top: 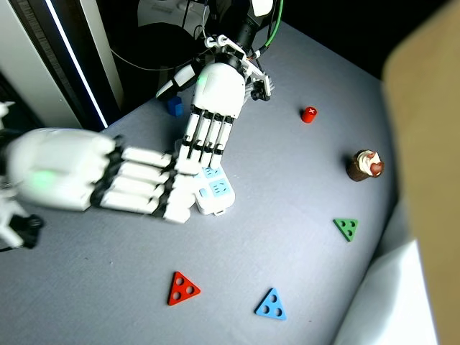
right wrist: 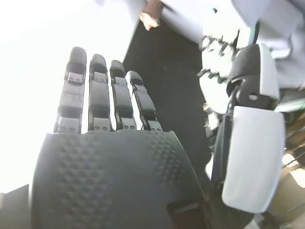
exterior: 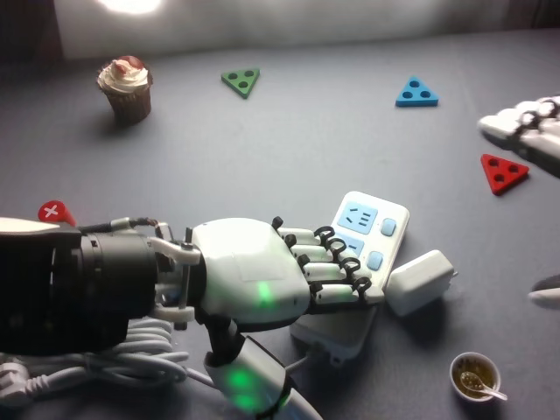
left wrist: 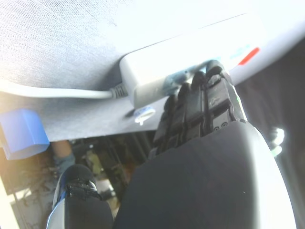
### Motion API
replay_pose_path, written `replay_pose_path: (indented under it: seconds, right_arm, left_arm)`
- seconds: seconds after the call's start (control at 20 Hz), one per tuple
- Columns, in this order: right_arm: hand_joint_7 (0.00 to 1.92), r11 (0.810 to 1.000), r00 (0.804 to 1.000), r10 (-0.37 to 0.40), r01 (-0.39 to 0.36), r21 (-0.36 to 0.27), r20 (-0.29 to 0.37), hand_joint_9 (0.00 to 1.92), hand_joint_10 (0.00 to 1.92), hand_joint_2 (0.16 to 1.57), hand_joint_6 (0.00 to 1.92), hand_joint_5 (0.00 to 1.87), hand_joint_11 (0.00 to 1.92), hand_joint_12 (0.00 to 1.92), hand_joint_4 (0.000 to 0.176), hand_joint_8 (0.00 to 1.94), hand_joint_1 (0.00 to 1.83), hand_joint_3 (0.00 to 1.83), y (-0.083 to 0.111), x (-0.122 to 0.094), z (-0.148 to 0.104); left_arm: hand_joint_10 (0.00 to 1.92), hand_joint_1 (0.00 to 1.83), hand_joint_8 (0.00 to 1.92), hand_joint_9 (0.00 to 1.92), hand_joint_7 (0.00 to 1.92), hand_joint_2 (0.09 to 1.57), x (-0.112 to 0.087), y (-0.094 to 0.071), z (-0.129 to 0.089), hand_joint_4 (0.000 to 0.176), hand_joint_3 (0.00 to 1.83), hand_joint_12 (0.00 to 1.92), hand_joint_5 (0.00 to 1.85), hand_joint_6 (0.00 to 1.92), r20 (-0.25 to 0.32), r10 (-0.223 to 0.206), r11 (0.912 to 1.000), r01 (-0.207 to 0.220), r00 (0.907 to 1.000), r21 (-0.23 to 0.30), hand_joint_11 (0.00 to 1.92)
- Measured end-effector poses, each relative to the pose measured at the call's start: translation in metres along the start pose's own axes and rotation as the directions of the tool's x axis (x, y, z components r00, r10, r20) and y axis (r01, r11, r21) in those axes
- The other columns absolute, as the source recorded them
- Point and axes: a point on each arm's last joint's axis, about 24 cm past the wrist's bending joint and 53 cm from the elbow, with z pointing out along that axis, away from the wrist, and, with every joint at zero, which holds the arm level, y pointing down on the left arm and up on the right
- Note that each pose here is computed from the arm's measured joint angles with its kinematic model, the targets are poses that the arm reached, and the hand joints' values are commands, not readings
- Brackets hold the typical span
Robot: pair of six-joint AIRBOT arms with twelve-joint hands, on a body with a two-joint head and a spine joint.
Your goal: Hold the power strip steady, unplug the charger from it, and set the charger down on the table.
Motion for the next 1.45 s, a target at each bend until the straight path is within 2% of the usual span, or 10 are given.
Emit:
replay_pose_path:
  seconds: [0.05, 0.15, 0.2, 0.35, 0.45, 0.6, 0.8, 1.05, 1.45]
  right_arm:
    - [0.02, 1.0, 1.0, 0.012, -0.012, -0.008, -0.022, 0.04, 0.0, 0.88, 0.0, 0.0, 0.02, 0.25, 0.0, 0.0, 0.59, 0.0, 0.001, 0.0, -0.004]
    - [0.0, 0.996, 0.994, 0.057, -0.064, -0.069, -0.097, 0.03, 0.01, 0.88, 0.0, 0.0, 0.02, 0.25, 0.0, 0.0, 0.55, 0.0, 0.014, 0.008, -0.013]
    - [0.0, 0.994, 0.991, 0.048, -0.059, -0.089, -0.129, 0.02, 0.0, 0.89, 0.0, 0.0, 0.0, 0.24, 0.0, 0.0, 0.51, 0.0, 0.019, 0.011, -0.019]
    - [0.0, 0.994, 0.989, 0.042, -0.055, -0.091, -0.14, 0.01, 0.0, 0.9, 0.0, 0.0, 0.0, 0.23, 0.0, 0.0, 0.49, 0.0, 0.02, 0.002, -0.03]
    - [0.0, 0.996, 0.988, 0.008, -0.021, -0.083, -0.154, 0.01, 0.0, 0.89, 0.0, 0.0, 0.0, 0.21, 0.0, 0.0, 0.48, 0.0, 0.016, -0.003, -0.037]
    - [0.0, 0.995, 0.98, -0.027, 0.007, -0.102, -0.197, 0.0, 0.0, 0.92, 0.0, 0.0, 0.0, 0.17, 0.0, 0.0, 0.47, 0.01, 0.019, 0.005, -0.044]
    - [0.0, 0.992, 0.987, -0.022, 0.001, -0.13, -0.16, 0.01, 0.0, 0.92, 0.0, 0.0, 0.0, 0.16, 0.0, 0.0, 0.46, 0.0, 0.025, -0.005, -0.045]
    - [0.0, 0.99, 0.984, -0.031, 0.006, -0.142, -0.177, 0.02, 0.0, 0.93, 0.0, 0.0, 0.02, 0.18, 0.0, 0.0, 0.45, 0.0, 0.027, 0.0, -0.049]
    - [0.02, 0.987, 0.98, -0.03, -0.002, -0.159, -0.196, 0.04, 0.01, 0.93, 0.0, 0.0, 0.03, 0.18, 0.0, 0.01, 0.43, 0.0, 0.031, 0.005, -0.05]
  left_arm:
    - [0.0, 0.0, 0.01, 0.03, 0.04, 0.92, -0.004, 0.001, -0.001, 0.0, 0.0, 0.03, 0.03, 0.01, 0.007, 0.004, 1.0, -0.004, 1.0, -0.003, 0.05]
    - [0.0, 0.0, 0.0, 0.02, 0.04, 0.92, -0.014, 0.003, -0.005, 0.0, 0.0, 0.03, 0.03, 0.0, 0.026, 0.012, 0.9999, -0.011, 0.9996, -0.012, 0.04]
    - [0.0, 0.0, 0.0, 0.02, 0.03, 0.92, -0.02, 0.003, -0.007, 0.0, 0.0, 0.02, 0.03, 0.0, 0.038, 0.017, 0.9998, -0.016, 0.9991, -0.014, 0.04]
    - [0.01, 0.0, 0.01, 0.04, 0.05, 0.92, -0.04, 0.001, -0.013, 0.0, 0.0, 0.03, 0.04, 0.01, 0.078, 0.016, 0.9998, -0.015, 0.9968, -0.013, 0.06]
    - [0.01, 0.0, 0.01, 0.04, 0.05, 0.92, -0.05, -0.006, -0.014, 0.0, 0.0, 0.04, 0.04, 0.0, 0.098, 0.011, 0.9999, -0.011, 0.9952, 0.006, 0.07]
    - [0.0, 0.0, 0.0, 0.03, 0.04, 0.92, -0.07, -0.014, -0.023, 0.0, 0.0, 0.03, 0.03, 0.0, 0.138, 0.003, 0.9997, -0.007, 0.9904, 0.025, 0.06]
    - [0.0, 0.0, 0.0, 0.02, 0.03, 0.92, -0.085, -0.016, -0.03, 0.0, 0.0, 0.02, 0.02, 0.0, 0.171, -0.004, 0.9999, 0.002, 0.9853, 0.015, 0.04]
    - [0.01, 0.0, 0.01, 0.04, 0.04, 0.92, -0.106, -0.033, -0.032, 0.0, 0.0, 0.02, 0.02, 0.01, 0.213, -0.008, 0.9986, -0.003, 0.977, 0.053, 0.04]
    - [0.01, 0.0, 0.0, 0.05, 0.04, 0.92, -0.111, -0.046, -0.035, 0.0, 0.0, 0.03, 0.03, 0.0, 0.223, -0.004, 0.9959, -0.017, 0.9749, 0.089, 0.06]
